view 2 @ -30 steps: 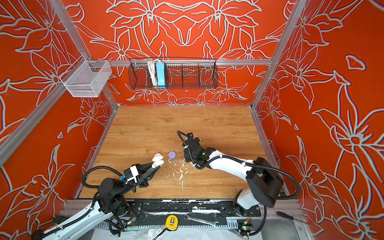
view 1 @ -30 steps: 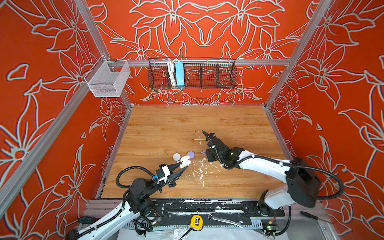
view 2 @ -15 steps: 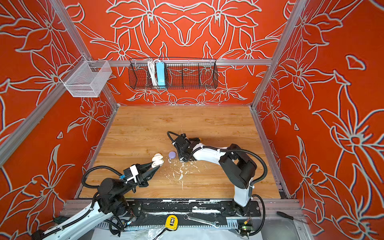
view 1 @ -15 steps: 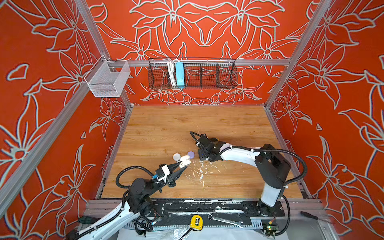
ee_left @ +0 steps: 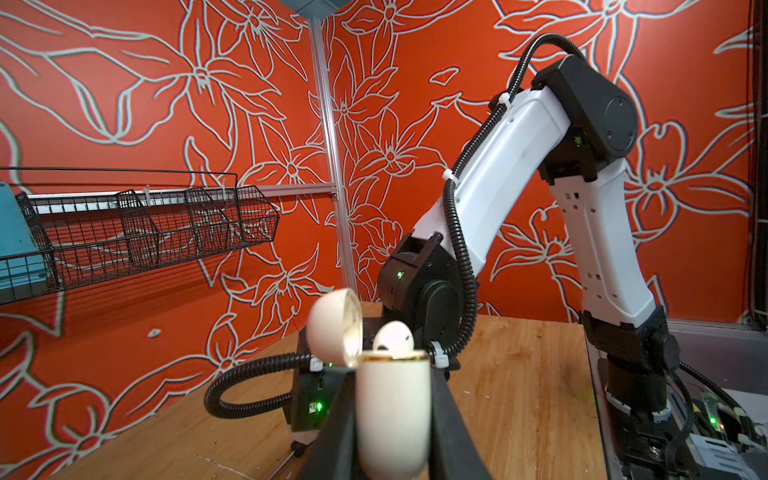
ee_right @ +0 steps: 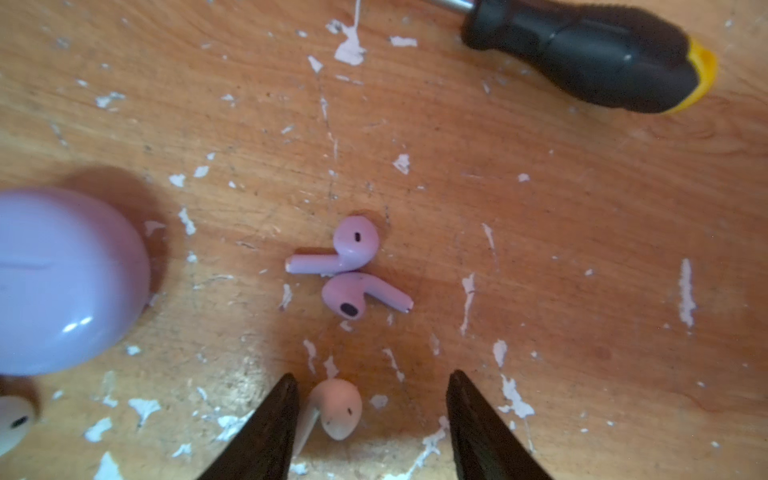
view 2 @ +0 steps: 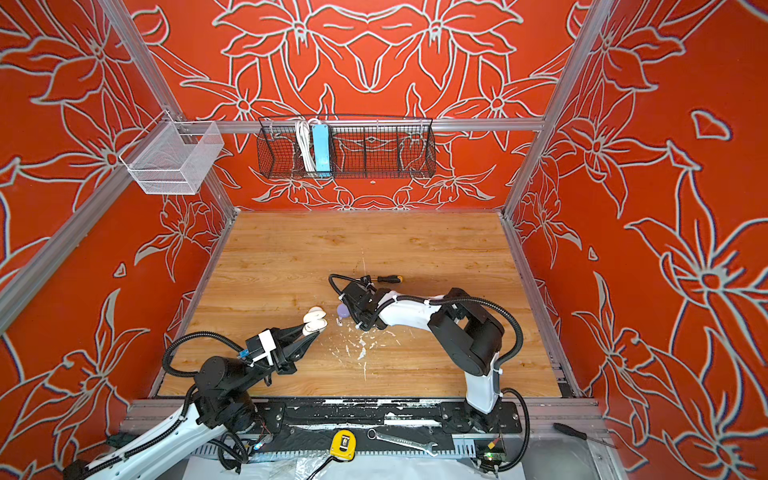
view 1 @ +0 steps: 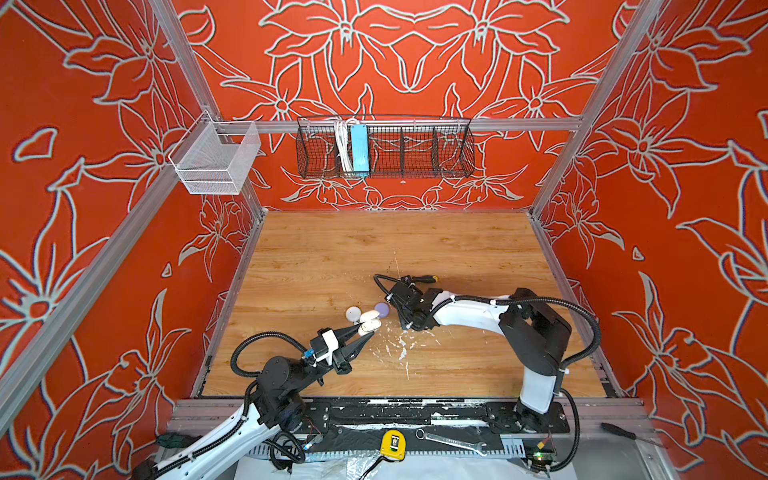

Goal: Insert the wireless bluetooth earbuds into the charging case
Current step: 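Lower the right gripper onto a pale white earbud and close on it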

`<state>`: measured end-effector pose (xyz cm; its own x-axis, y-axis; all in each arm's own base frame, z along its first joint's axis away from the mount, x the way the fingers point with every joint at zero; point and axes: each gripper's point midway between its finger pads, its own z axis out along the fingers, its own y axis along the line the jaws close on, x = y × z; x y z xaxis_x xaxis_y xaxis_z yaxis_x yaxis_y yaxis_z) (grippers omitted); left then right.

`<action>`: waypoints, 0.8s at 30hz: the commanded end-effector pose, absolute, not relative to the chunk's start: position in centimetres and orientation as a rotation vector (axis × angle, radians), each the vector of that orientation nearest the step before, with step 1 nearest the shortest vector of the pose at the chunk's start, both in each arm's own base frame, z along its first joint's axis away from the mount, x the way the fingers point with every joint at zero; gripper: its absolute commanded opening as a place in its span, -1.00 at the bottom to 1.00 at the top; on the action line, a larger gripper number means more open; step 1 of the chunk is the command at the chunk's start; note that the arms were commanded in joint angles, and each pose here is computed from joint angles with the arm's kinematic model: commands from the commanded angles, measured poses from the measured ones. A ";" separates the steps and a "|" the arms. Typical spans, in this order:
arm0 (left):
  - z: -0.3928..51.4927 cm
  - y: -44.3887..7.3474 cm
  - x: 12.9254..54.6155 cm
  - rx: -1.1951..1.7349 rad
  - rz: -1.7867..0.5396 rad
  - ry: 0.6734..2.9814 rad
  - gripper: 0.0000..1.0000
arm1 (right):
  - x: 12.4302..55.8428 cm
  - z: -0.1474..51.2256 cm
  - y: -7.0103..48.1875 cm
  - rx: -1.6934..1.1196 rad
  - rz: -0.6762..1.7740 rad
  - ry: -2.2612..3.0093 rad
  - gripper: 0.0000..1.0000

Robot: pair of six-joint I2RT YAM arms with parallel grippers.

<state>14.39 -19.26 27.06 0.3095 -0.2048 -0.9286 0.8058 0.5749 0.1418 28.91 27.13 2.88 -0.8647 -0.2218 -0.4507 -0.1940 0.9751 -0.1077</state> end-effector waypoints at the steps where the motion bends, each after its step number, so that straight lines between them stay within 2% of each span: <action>1: 28.1 -18.9 13.9 0.672 -0.748 1.007 -1.00 | 28.8 3.0 26.2 -0.264 -0.172 2.637 0.18; 4: 28.1 -18.9 13.9 0.671 -0.749 1.004 -1.00 | 28.7 3.4 25.7 -0.259 -0.187 2.622 0.17; 9: 28.2 -18.9 13.8 0.669 -0.752 1.002 -1.00 | 28.3 3.4 25.4 -0.247 -0.169 2.622 0.01; 16: 28.3 -18.8 13.7 0.665 -0.753 0.998 -1.00 | 28.1 2.7 27.0 -0.240 -0.041 2.643 0.02; 24: 28.4 -18.7 13.6 0.665 -0.756 0.991 -1.00 | 28.2 2.5 27.5 -0.185 0.096 2.660 -0.11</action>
<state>14.00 -18.87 27.78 0.3309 -0.2269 -0.9160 0.8026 0.5782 0.1467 28.58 27.31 2.64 -0.8638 -0.1638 -0.4766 -0.1712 0.9848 -0.0282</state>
